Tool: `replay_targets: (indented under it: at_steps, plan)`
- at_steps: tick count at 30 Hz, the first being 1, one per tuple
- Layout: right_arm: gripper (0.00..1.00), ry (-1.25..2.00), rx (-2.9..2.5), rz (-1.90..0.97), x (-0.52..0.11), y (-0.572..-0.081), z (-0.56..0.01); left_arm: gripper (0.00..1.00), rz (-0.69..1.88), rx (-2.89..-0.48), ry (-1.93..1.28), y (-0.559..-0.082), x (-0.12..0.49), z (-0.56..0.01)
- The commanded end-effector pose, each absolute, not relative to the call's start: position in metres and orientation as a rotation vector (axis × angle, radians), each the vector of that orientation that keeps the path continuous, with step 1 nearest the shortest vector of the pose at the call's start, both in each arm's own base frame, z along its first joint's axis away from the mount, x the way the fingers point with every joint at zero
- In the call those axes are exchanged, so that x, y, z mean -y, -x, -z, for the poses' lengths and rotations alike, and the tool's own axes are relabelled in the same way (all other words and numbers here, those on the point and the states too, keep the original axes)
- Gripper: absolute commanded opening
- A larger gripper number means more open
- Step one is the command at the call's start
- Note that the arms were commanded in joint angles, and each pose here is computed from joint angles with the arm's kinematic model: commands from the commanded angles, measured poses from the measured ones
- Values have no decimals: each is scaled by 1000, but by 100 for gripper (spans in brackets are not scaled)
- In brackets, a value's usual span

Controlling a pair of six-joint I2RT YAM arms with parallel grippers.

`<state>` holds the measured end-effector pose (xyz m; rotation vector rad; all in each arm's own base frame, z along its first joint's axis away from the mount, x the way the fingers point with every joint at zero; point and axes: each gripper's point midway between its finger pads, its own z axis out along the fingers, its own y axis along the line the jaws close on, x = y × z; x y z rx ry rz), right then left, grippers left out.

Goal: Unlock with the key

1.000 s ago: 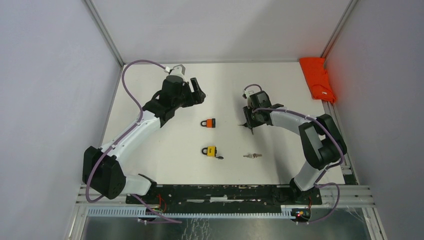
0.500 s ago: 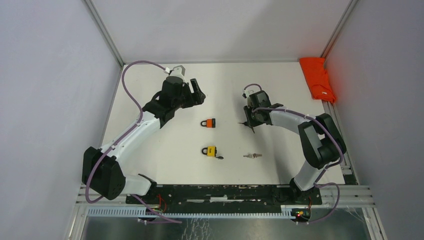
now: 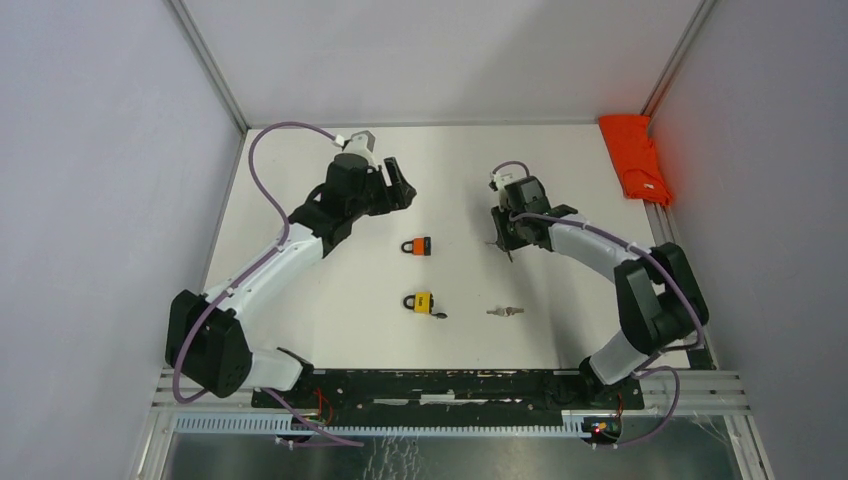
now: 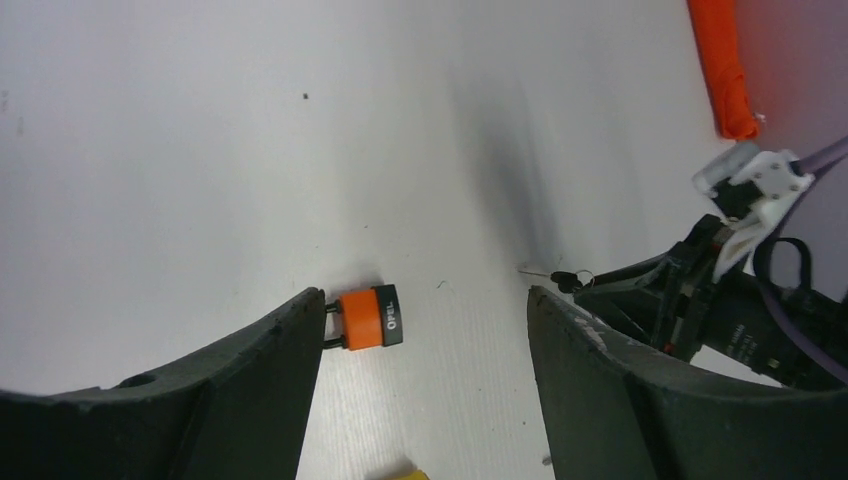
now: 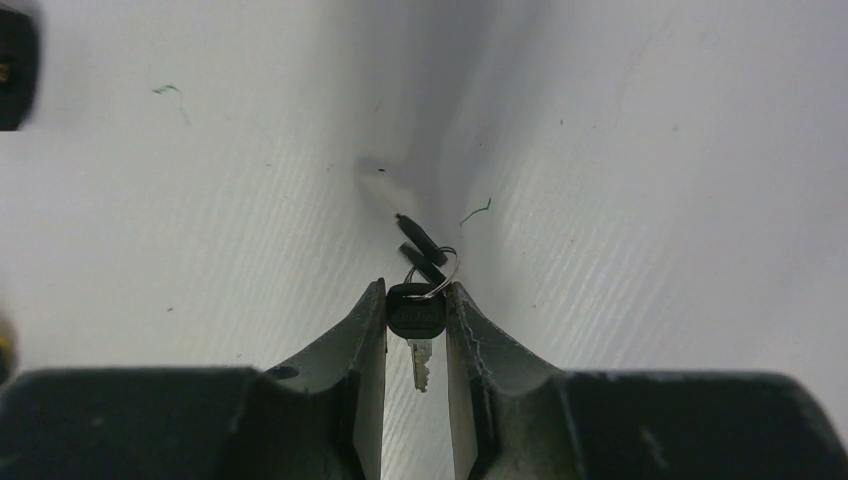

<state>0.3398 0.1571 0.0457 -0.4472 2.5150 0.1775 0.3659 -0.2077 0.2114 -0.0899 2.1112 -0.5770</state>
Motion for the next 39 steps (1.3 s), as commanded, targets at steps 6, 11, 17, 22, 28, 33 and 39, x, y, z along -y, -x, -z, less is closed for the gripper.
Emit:
replay_targets:
  at_steps: [6, 11, 17, 22, 28, 33, 39]
  plan:
    - [0, 470, -2291, -308, -174, -346, -133, 66, 859, -2019, -105, -369, 263, -219]
    - [0, 497, -2196, -409, -185, -339, -170, 58, 1010, -1956, -254, -358, 290, -221]
    - [0, 556, -2068, -588, -205, -321, -216, 59, 1219, -1815, -449, -329, 316, -224]
    - [0, 615, -1953, -737, -222, -304, -249, 63, 1267, -1750, -589, -314, 334, -227]
    - [0, 696, -1832, -879, -238, -286, -276, 63, 1327, -1688, -686, -302, 349, -239]
    - [0, 742, -1759, -959, -245, -272, -289, 61, 1355, -1668, -732, -296, 352, -241]
    - [0, 752, -1743, -975, -246, -269, -293, 60, 1400, -1652, -757, -288, 353, -242]
